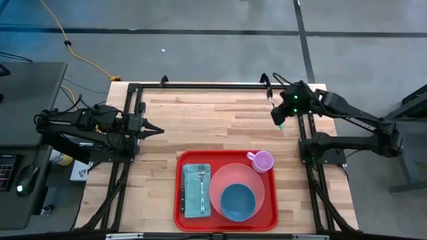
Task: Set up tray
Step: Put the blue spoon on the blue napkin beside the black knife
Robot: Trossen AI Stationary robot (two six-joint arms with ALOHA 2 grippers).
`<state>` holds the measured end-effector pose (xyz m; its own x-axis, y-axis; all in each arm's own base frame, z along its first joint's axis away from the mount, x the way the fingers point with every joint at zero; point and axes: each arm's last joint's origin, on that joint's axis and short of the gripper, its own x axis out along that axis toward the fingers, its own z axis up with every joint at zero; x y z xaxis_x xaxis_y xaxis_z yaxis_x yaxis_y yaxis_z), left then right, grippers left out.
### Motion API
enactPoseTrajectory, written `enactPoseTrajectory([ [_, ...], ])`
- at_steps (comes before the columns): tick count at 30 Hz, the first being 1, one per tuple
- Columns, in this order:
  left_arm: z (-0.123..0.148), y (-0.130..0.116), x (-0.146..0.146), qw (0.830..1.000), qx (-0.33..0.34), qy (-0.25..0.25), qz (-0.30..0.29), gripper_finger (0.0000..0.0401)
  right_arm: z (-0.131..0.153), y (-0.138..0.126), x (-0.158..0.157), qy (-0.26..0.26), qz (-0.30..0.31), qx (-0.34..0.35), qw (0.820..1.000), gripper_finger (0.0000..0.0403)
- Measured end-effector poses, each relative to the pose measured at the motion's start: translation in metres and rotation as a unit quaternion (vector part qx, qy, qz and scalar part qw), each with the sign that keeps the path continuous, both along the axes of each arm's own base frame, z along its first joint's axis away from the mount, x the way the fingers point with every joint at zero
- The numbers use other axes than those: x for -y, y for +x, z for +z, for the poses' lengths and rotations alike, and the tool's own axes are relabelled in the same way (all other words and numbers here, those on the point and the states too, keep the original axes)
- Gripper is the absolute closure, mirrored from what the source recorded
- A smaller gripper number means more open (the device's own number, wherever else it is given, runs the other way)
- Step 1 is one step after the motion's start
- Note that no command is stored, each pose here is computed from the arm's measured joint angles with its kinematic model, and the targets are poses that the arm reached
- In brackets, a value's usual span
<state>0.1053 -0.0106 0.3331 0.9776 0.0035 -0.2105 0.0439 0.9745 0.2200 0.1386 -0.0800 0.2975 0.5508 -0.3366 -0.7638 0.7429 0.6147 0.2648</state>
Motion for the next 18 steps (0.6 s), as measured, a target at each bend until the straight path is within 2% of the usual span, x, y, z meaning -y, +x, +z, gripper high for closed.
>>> enactPoseTrajectory([
  [6,0.0,0.0,0.0,1.0,0.0,-0.001,-0.003,0.0355,0.048,0.009,-0.026,-0.039,0.059,0.064,0.995,0.0393],
  [9,0.0,0.0,0.0,1.0,0.0,-0.002,-0.008,0.0355,0.062,0.013,-0.041,-0.051,0.085,0.088,0.991,0.0393],
  [18,0.0,0.0,0.0,1.0,0.0,-0.004,-0.008,0.0355,0.055,0.051,-0.09,-0.05,0.16,0.101,0.981,0.0393],
])
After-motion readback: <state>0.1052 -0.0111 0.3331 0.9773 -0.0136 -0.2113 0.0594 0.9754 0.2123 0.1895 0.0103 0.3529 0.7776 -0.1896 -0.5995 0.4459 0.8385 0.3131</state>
